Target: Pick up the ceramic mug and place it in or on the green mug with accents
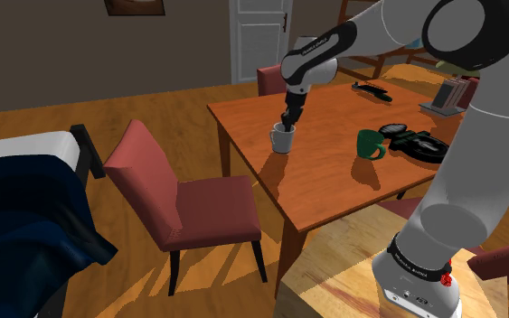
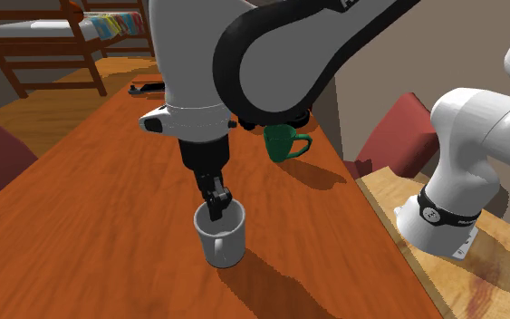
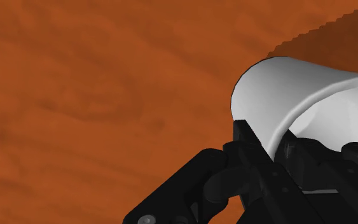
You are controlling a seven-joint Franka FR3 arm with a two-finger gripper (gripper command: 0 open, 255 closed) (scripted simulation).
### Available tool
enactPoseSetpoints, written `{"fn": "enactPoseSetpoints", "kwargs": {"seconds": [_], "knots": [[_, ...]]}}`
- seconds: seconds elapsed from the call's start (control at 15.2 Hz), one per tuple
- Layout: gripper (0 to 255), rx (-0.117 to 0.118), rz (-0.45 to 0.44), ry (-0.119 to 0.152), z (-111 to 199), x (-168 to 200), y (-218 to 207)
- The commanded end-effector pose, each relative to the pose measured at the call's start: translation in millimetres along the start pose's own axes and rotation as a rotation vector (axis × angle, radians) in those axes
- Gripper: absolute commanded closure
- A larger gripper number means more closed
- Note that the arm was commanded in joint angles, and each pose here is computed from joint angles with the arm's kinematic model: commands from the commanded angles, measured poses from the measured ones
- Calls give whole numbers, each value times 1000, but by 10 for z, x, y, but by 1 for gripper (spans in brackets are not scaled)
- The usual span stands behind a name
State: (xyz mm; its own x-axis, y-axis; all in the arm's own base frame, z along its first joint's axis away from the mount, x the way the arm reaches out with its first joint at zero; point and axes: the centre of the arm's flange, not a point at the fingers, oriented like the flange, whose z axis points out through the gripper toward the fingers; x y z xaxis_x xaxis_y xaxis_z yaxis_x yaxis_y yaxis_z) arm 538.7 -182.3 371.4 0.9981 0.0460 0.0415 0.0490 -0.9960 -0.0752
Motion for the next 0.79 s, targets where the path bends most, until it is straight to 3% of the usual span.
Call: {"fn": "enactPoseSetpoints", "kwargs": {"seconds": [0.0,0.73], "knots": [[255,0,0,0,-108,6,-16],[255,0,0,0,-687,31,-60]]}}
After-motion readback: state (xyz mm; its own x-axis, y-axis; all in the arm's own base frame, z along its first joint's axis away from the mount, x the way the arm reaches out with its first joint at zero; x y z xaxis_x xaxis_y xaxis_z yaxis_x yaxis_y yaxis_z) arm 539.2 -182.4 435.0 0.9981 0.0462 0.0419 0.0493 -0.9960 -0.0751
